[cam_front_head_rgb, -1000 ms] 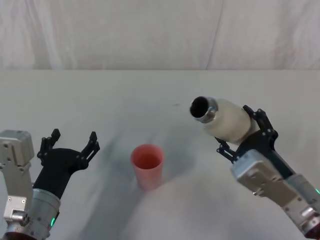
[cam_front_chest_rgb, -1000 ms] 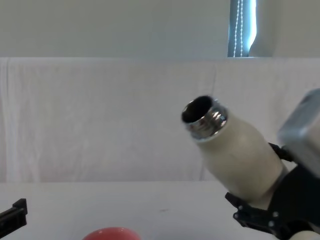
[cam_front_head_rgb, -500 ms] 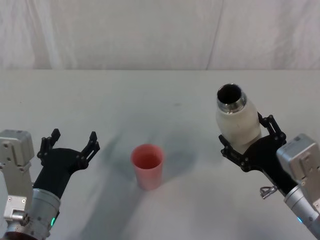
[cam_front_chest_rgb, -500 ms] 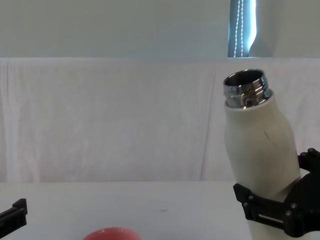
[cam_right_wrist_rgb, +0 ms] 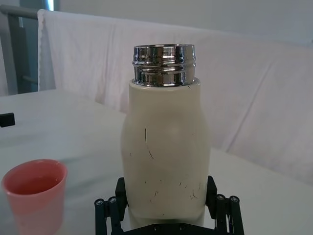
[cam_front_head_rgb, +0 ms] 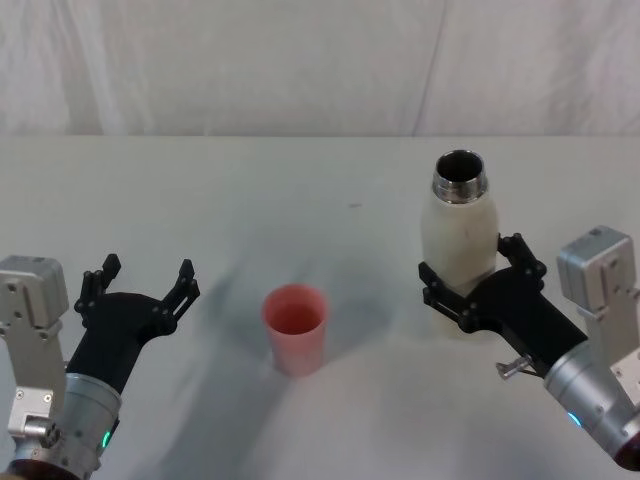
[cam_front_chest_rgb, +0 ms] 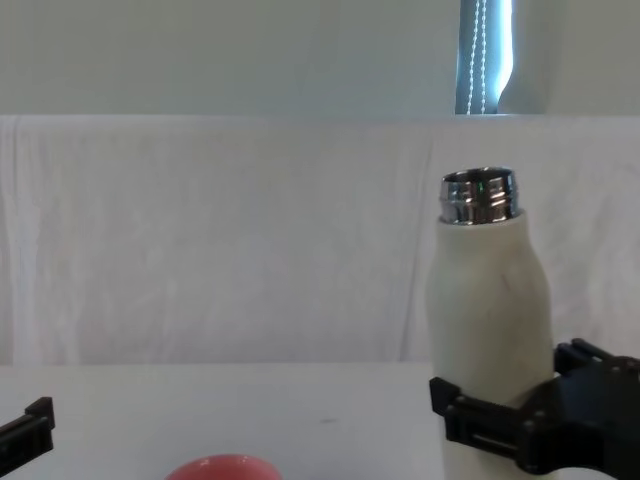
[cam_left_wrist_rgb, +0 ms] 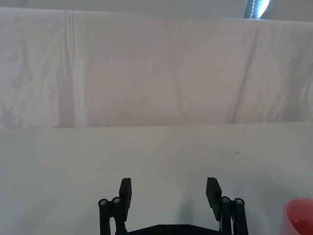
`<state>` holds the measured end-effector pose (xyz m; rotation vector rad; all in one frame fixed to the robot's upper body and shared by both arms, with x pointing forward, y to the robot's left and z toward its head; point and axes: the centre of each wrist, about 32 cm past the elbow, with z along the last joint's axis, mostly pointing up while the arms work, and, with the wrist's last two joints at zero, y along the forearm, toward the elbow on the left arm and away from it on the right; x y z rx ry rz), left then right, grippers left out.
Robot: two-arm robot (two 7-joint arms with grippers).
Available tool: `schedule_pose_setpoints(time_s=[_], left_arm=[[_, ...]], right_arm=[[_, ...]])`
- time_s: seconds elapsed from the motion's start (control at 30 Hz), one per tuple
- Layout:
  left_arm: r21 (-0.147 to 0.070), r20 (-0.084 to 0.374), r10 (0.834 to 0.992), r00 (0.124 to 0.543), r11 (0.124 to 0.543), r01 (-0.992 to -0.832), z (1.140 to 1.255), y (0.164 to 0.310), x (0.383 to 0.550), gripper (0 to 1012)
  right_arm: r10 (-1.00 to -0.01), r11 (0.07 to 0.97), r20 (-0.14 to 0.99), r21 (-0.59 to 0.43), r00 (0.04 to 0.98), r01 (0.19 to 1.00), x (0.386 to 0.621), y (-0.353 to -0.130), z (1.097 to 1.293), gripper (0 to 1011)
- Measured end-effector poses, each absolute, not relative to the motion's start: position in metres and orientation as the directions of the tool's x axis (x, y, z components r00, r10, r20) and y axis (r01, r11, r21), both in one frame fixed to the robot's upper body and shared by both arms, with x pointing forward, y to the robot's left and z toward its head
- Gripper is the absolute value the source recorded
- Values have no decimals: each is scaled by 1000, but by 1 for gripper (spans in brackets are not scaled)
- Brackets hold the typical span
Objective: Grasp the thermos with one hand and pour water into the cup lid.
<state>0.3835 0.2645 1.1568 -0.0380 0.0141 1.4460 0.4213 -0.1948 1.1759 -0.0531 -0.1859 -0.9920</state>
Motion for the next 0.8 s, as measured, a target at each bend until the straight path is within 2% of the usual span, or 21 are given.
schedule_pose_setpoints(time_s=[0.43,0.8], left_arm=[[-18,-33,992,124,124,-992,1157,265,384,1001],[-18,-33,992,125,124,-992,1157,265,384,1001]], right_arm=[[-831,554,72,22,551,832,448,-180,1171,958],[-837,547,58,31,544,837,459,-172,1167,958]])
